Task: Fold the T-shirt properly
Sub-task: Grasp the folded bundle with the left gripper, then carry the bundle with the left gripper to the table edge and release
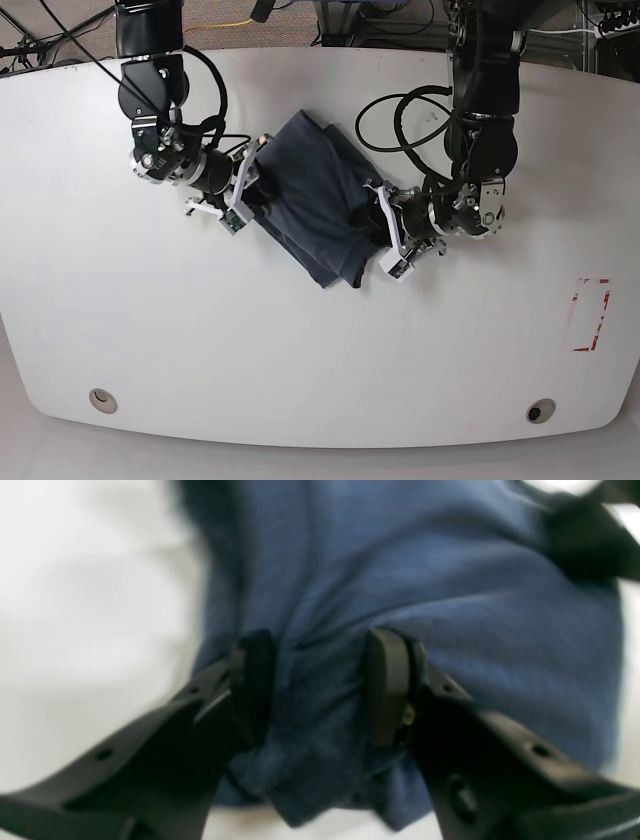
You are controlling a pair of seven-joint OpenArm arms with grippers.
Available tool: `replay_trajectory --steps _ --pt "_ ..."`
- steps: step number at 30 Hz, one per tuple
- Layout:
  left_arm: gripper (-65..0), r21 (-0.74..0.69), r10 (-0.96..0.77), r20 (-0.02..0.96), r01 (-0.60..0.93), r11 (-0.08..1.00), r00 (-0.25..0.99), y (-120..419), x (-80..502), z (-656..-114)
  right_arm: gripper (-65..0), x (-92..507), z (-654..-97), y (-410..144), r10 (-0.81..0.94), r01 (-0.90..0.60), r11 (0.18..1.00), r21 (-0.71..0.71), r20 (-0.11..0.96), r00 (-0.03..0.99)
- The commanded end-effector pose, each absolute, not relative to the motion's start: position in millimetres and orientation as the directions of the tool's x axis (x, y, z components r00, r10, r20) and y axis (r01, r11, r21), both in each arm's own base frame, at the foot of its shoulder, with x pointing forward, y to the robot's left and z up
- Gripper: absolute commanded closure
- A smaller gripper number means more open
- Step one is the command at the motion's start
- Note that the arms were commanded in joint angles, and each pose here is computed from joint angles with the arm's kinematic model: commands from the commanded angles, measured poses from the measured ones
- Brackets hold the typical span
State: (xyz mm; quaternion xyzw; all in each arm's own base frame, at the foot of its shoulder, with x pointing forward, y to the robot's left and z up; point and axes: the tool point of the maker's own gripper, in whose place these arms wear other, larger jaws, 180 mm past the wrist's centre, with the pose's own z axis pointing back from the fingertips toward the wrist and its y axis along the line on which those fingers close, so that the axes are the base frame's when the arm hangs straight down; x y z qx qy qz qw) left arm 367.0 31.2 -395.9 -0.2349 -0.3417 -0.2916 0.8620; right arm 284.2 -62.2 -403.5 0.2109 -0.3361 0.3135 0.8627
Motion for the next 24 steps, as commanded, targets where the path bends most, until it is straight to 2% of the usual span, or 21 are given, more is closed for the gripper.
replay_trajectory --steps 1,6,12,18,24 --pt "-26.8 -0.160 -0.347 0.743 0.655 0.738 0.572 39 385 -382 -14.1 274 -401 -36 0.426 -0.727 0.666 0.167 0.716 0.554" --pt "-26.8 -0.131 -0.351 0.764 0.662 0.738 0.542 40 392 -367 -14.0 258 -400 12 0.420 -0.772 0.593 0.227 0.731 0.538" --pt "-26.8 0.017 -0.403 0.811 0.672 0.740 0.424 57 399 -323 -14.0 256 -389 57 0.414 -0.818 0.517 0.252 0.762 0.497" --pt "-27.1 0.114 -0.453 0.821 0.676 0.728 0.349 57 379 -296 -14.0 266 -371 56 0.412 -0.830 0.517 0.209 0.789 0.455" --pt "-27.5 0.071 -0.449 0.819 0.713 0.698 0.357 33 345 -311 -14.1 287 -351 10 0.424 -0.786 0.607 0.118 0.788 0.446"
